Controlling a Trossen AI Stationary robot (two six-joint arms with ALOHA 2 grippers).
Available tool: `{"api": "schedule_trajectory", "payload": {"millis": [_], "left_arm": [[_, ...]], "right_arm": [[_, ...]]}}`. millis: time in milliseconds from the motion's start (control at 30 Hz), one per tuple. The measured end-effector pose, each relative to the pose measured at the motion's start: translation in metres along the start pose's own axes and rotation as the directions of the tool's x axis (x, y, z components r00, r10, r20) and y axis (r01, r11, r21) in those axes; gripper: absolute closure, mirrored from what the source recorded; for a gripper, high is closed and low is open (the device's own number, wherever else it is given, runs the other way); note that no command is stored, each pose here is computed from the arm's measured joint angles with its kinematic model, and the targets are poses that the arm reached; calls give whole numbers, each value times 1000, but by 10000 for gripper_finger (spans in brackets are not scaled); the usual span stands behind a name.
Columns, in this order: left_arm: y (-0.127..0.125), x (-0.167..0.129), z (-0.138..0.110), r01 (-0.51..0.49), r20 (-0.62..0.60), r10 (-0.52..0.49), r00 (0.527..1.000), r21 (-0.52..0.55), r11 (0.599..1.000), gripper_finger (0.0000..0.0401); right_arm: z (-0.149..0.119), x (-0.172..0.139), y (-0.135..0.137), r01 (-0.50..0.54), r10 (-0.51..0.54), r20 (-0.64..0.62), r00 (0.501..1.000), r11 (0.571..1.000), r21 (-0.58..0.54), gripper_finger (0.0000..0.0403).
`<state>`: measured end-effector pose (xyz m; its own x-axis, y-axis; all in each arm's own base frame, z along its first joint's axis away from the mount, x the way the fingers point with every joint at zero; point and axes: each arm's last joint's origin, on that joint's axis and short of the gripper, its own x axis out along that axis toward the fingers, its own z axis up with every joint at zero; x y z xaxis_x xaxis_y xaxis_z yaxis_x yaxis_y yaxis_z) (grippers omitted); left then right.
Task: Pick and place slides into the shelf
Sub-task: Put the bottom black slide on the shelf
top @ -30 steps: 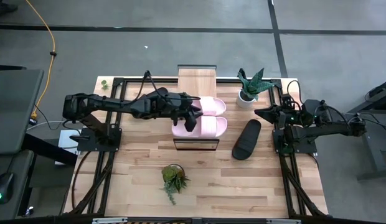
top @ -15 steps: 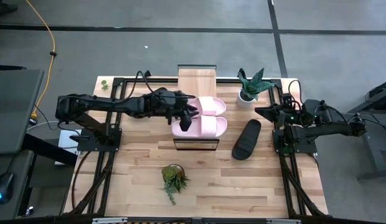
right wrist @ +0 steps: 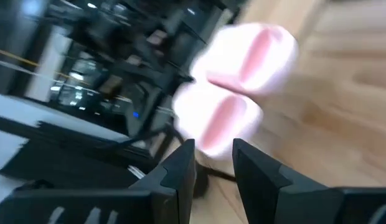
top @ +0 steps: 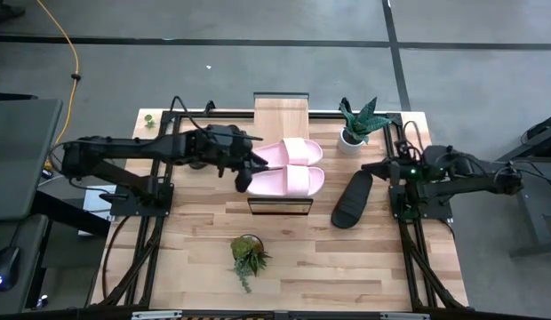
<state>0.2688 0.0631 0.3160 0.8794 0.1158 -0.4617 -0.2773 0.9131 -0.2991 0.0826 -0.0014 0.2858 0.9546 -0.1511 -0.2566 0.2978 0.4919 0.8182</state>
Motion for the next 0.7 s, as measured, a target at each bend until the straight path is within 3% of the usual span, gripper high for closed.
{"api": "schedule_trajectory", "payload": {"millis": [233,433,700], "left_arm": [[-2,-29,-5,0,-69,-2,998,-34,999,343],[-1,-35,-11,-10,-125,5,992,-40,999,357],[-1,-35,-13,8,-153,-15,988,-46,999,367]], "right_arm": [[-8,21,-6,155,-150,-102,983,987,40,304],[-21,46,-19,342,-319,-334,887,939,11,304],[-17,56,-26,371,-330,-415,848,928,22,304]]}}
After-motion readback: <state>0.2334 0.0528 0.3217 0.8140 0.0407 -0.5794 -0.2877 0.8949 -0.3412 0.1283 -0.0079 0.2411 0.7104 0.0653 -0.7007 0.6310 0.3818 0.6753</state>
